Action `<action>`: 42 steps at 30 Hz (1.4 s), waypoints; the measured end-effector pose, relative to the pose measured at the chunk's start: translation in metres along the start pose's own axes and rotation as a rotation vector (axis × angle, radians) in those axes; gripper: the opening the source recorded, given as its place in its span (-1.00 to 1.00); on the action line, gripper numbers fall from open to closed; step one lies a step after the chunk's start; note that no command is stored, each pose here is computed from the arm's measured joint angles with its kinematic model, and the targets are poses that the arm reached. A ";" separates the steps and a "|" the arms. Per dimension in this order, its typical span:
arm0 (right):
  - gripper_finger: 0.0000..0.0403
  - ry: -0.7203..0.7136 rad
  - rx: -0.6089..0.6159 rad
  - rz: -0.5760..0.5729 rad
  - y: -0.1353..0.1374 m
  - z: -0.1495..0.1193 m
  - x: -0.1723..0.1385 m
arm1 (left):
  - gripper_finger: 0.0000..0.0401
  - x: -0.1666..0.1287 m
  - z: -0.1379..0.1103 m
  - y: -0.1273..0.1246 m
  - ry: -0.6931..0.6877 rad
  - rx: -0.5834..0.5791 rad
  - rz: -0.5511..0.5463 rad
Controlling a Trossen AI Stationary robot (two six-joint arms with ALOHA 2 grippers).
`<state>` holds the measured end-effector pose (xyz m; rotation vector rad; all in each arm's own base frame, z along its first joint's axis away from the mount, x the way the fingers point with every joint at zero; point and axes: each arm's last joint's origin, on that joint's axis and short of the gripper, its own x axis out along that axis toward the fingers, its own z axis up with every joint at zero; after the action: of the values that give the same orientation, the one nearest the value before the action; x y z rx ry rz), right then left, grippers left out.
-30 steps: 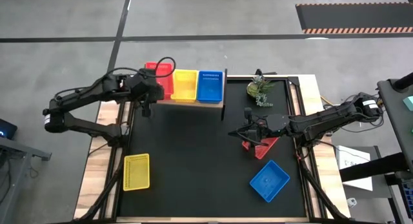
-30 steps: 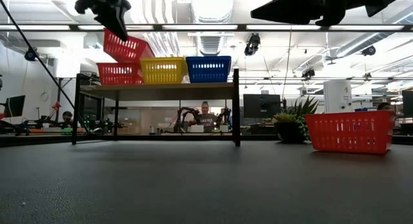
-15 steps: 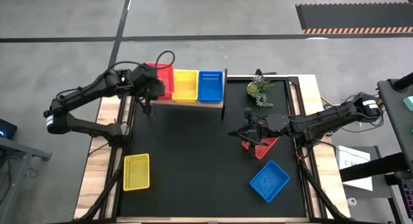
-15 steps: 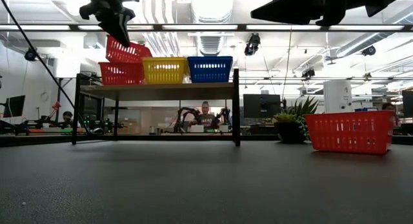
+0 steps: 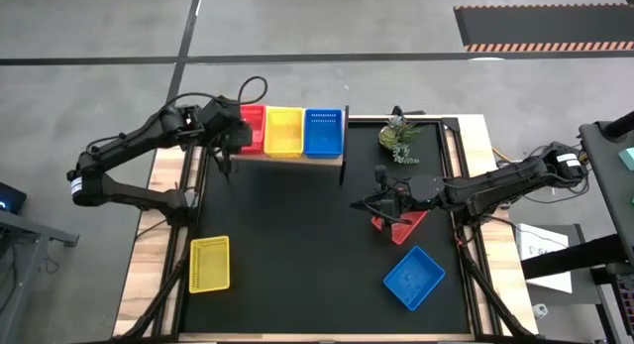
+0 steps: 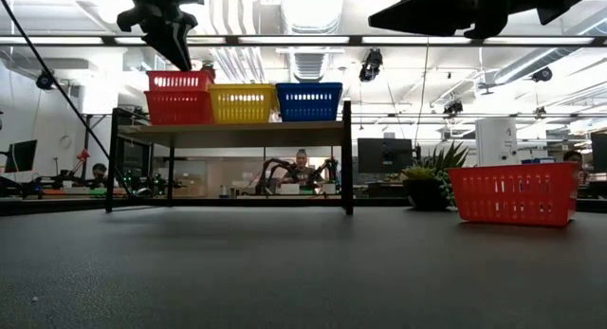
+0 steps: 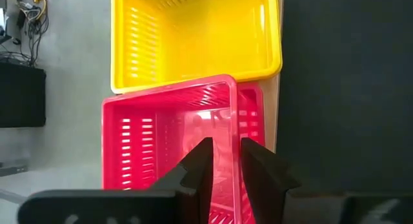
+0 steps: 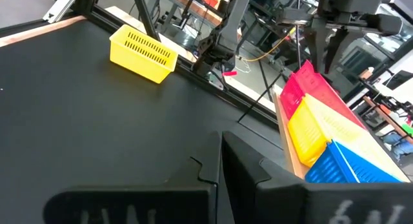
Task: Stack baskets on shelf by color
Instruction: Stack the yellow bin on top of the yellow bins on the shelf
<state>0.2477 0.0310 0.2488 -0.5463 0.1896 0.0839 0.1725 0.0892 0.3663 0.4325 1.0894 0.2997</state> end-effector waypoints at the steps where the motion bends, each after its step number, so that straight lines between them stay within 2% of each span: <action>1: -0.96 0.000 0.000 0.000 0.000 0.000 0.000 | -0.68 0.000 0.000 0.000 0.000 0.000 0.000; 7: -0.96 0.000 0.007 0.000 0.000 0.000 0.000 | -0.66 -0.004 0.001 -0.001 -0.017 -0.016 0.002; 11: -0.96 0.000 0.007 0.000 0.000 0.000 0.000 | -0.66 -0.005 0.008 0.001 -0.103 -0.170 0.037; 15: -0.96 0.000 0.006 0.000 0.000 0.000 0.000 | -0.70 0.005 0.010 -0.002 -0.134 -0.247 0.041; 17: -0.96 0.000 0.003 0.000 0.000 0.000 0.000 | -0.75 0.012 0.013 -0.010 -0.160 -0.269 -0.002; 20: -0.96 -0.001 0.002 0.001 0.000 0.000 0.000 | -0.84 0.015 0.020 -0.029 -0.198 -0.267 -0.068; 25: -0.96 -0.017 0.000 0.035 0.001 0.000 0.000 | -0.98 0.007 0.042 -0.072 -0.360 -0.217 -0.164; 29: -0.96 -0.024 -0.013 0.037 0.000 0.000 0.000 | -0.99 -0.005 0.055 -0.111 -0.477 -0.193 -0.159; 36: -0.96 -0.013 0.000 0.005 -0.010 -0.005 0.001 | -0.99 -0.005 0.052 -0.188 -0.622 -0.248 -0.230; 42: -0.96 -0.036 0.002 0.015 -0.013 -0.005 0.001 | -0.99 0.011 0.046 -0.230 -0.726 -0.327 -0.328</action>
<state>0.2497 0.0174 0.2509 -0.5408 0.1583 0.1081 0.2241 -0.1168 0.2660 0.0450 0.3742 0.0143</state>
